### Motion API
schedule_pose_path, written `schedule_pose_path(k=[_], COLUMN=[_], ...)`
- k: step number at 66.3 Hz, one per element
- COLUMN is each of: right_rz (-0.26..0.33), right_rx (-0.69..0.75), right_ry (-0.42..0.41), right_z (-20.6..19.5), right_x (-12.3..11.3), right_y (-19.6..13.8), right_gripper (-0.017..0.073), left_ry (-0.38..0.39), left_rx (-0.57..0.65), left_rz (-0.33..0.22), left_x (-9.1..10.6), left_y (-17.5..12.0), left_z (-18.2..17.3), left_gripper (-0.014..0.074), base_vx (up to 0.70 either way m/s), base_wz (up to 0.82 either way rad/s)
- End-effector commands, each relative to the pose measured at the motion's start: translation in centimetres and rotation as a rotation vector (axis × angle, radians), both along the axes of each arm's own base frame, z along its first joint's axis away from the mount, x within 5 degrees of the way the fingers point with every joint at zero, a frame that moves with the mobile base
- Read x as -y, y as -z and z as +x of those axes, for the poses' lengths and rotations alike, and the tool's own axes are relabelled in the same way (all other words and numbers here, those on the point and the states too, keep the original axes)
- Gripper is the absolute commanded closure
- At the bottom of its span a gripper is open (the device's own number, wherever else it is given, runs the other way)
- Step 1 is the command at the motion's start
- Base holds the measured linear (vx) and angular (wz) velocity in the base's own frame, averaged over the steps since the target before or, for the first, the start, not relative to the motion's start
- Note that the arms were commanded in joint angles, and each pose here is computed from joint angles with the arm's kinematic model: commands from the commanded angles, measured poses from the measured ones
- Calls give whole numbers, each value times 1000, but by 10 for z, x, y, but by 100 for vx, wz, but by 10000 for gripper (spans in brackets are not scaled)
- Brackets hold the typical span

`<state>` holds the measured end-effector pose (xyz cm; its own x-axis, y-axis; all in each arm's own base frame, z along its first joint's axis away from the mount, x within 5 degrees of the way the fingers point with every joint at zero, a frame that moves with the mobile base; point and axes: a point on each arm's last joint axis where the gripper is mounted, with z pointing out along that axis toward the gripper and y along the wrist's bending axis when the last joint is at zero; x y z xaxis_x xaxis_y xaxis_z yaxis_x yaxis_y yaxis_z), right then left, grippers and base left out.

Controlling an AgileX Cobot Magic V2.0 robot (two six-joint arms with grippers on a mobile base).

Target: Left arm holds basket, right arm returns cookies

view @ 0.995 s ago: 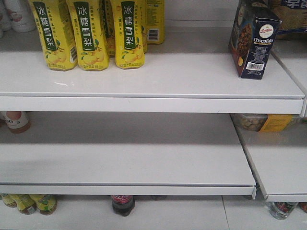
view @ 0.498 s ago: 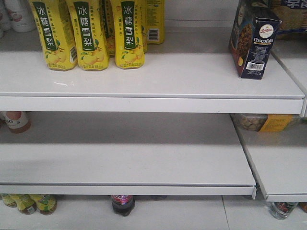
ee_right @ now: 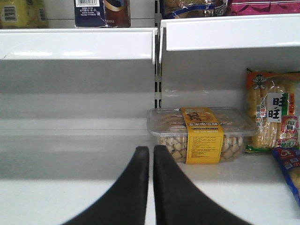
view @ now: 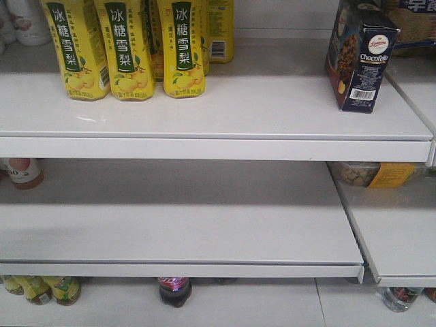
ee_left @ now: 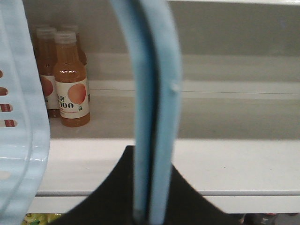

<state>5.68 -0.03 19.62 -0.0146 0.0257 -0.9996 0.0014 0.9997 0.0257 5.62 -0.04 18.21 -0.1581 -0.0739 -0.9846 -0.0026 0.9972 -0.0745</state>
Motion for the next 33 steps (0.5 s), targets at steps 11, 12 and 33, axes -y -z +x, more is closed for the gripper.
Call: schedule_pose_path(k=[11,12,33], right_rz=[-11,-11,-11], right_rx=[64,64,64], right_ry=[1,1,1], right_z=[0,0,0], right_x=[0,0,0], right_y=[-1,-1,-1], right_gripper=[570,570,570], left_ry=[9,9,9], left_rx=[144,144,144], left_rz=[30,30,30], left_x=[0,0,0], left_y=[-20,-20,-20], left_z=[-2,-2,-2], left_gripper=[596,596,596], base_vx=[0,0,0], base_wz=[0,0,0])
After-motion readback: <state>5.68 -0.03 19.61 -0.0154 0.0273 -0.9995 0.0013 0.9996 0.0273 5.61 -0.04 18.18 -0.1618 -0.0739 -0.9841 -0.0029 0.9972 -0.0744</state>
